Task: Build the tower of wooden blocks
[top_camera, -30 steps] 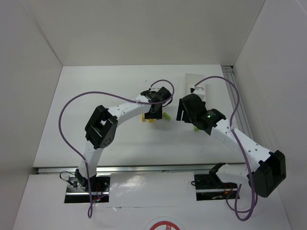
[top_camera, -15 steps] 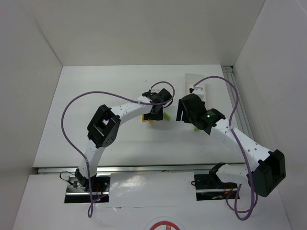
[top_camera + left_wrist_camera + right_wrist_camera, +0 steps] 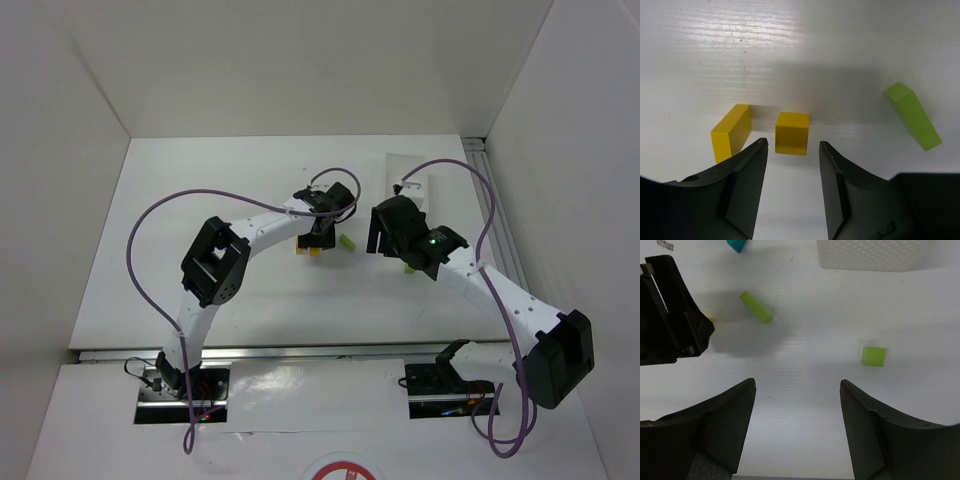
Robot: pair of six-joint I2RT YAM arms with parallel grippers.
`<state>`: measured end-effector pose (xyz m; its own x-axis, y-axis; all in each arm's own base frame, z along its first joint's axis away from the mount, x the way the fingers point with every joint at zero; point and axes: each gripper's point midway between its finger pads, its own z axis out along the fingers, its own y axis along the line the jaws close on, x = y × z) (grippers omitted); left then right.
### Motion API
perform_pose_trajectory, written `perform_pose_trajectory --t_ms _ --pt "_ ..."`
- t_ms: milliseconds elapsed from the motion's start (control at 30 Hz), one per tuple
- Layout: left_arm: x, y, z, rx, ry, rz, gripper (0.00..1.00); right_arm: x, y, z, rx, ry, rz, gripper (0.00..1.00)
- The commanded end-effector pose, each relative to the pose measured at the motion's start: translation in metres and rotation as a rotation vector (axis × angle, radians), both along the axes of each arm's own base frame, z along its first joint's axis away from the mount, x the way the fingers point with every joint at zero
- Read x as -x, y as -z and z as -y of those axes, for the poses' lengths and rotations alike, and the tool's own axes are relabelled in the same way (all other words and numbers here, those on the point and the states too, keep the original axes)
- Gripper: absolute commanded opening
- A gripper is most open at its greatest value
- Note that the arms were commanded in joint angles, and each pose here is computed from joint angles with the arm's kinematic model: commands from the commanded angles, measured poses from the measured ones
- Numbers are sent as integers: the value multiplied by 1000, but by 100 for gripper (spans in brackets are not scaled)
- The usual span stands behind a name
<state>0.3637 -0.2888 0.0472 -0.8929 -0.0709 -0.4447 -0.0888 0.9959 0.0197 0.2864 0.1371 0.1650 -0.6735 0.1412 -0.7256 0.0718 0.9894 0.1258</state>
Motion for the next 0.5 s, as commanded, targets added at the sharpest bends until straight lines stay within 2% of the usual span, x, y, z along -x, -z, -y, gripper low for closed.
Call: perform_pose_trajectory --t_ms 0,200,467 --pt "-10 0 1 9 -24 16 57 2 8 5 23 5 -21 76" --pt "-11 0 4 18 -13 17 50 -1 6 3 18 5 -14 76" --pt "-11 4 5 20 -2 10 51 -1 6 1 13 -1 -18 76"
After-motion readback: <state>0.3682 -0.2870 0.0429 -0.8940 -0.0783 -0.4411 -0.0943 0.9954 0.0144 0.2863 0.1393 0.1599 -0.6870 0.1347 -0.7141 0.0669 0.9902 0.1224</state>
